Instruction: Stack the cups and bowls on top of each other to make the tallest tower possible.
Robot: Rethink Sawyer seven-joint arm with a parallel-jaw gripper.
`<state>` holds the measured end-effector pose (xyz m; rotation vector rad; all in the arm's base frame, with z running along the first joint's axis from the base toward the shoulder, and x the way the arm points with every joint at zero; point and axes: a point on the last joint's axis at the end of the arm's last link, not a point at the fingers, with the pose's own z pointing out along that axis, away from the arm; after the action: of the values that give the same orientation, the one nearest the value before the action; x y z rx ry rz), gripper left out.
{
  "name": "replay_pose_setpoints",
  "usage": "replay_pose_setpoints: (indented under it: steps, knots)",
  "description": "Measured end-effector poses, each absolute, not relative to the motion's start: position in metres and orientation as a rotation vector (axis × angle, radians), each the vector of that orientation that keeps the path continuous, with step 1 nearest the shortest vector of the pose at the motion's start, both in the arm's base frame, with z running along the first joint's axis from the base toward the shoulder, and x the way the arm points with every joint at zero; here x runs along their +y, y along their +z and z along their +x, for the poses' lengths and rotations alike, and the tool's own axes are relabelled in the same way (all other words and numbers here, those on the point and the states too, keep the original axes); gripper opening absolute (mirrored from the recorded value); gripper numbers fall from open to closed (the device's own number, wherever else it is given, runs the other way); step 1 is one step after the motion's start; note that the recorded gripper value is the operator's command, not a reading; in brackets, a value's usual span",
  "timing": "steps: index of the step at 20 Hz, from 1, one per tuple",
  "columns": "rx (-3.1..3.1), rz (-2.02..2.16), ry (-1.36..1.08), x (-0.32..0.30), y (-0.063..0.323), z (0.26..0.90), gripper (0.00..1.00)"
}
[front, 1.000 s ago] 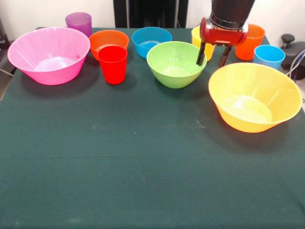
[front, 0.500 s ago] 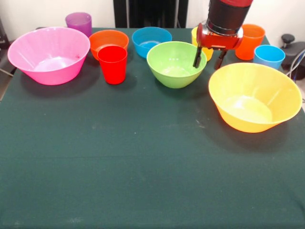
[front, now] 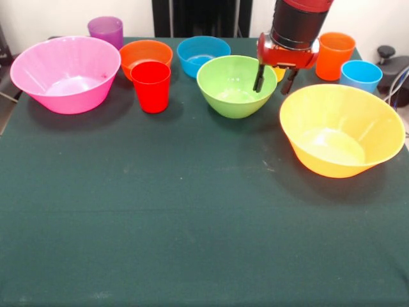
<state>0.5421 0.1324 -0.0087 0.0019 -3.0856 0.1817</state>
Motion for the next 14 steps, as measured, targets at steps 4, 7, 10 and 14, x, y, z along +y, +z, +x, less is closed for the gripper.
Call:
replay_pose_setpoints:
  steps: [4, 7, 10, 14]
  knots:
    - [-3.084, -0.002, 0.182, 0.1309, -0.0093, 0.5421, 1.00]
    - [-3.084, -0.002, 0.182, 0.1307, -0.0096, 0.5419, 1.00]
    - [-3.083, -0.002, 0.182, 0.1308, -0.0097, 0.5419, 1.00]
    - [-3.083, -0.002, 0.182, 0.1308, -0.0098, 0.5419, 1.00]
